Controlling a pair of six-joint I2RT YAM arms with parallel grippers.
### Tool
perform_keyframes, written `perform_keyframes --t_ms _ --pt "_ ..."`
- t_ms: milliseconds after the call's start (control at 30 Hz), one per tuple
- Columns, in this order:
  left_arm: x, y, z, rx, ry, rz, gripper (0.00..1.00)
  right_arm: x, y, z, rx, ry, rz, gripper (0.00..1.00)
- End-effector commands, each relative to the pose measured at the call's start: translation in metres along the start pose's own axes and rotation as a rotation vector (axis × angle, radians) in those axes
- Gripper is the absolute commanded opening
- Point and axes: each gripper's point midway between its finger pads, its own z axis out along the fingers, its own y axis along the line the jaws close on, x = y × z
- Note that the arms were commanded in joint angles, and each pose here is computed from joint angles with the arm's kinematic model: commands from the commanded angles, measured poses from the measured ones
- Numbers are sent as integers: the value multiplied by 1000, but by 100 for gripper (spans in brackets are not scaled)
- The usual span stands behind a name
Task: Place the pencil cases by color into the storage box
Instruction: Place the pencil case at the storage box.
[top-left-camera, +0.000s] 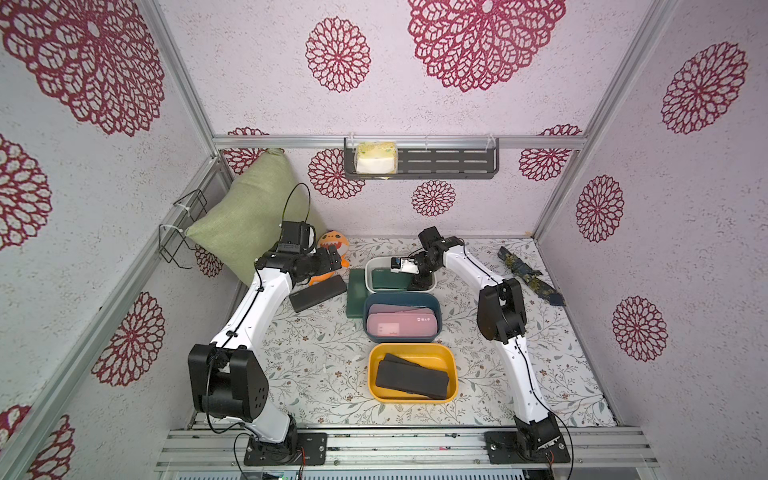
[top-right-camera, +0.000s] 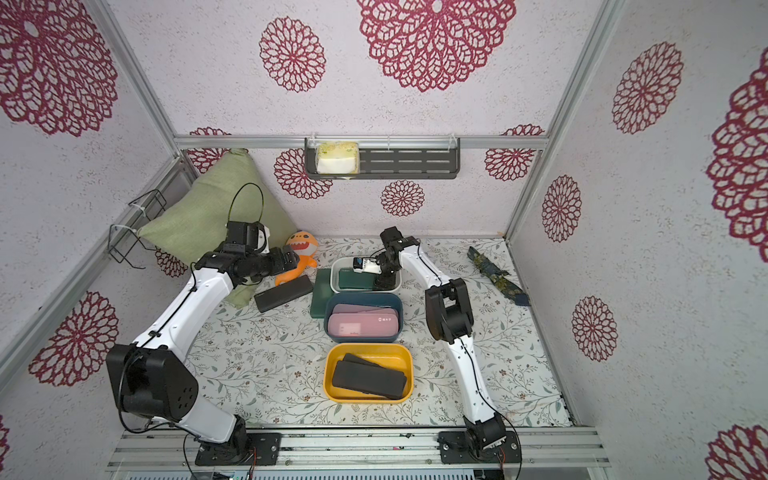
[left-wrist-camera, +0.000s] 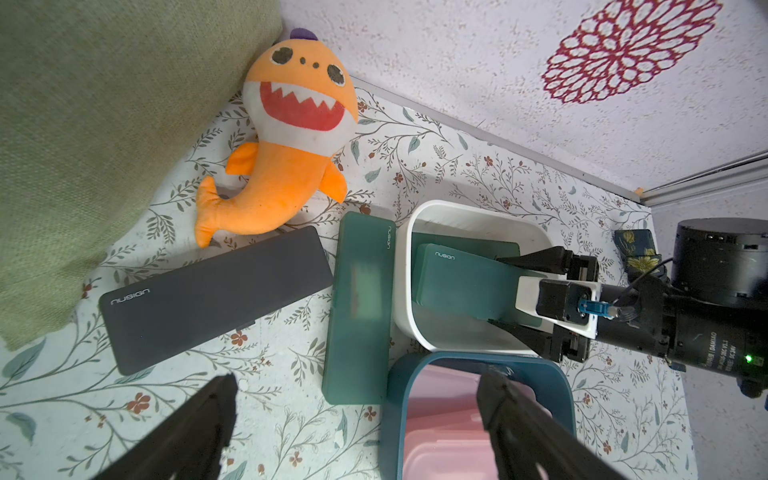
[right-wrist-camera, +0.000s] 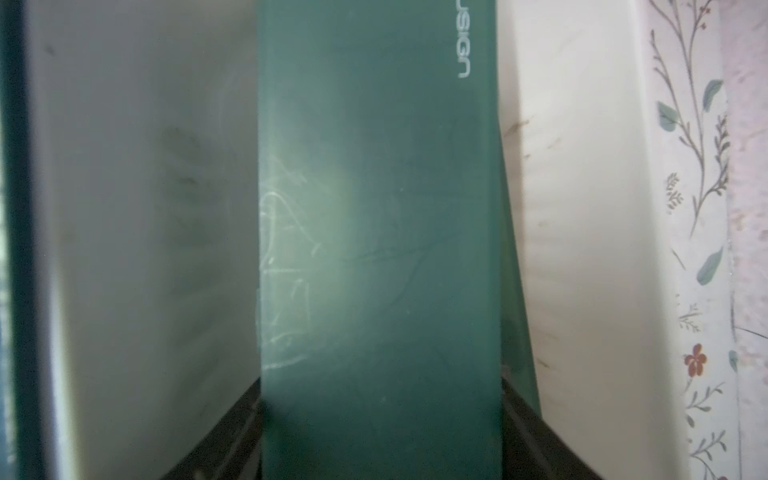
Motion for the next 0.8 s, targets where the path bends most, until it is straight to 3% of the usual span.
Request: perform_keyframes --t_ms 0,300,767 --pt "1 2 -1 -1 6 14 97 5 4 6 -8 27 -20 65" --pt "4 3 0 -9 22 21 97 6 1 5 9 37 -25 83" --pt "21 32 16 -151 114 28 97 -14 -10 -23 77 12 -41 92"
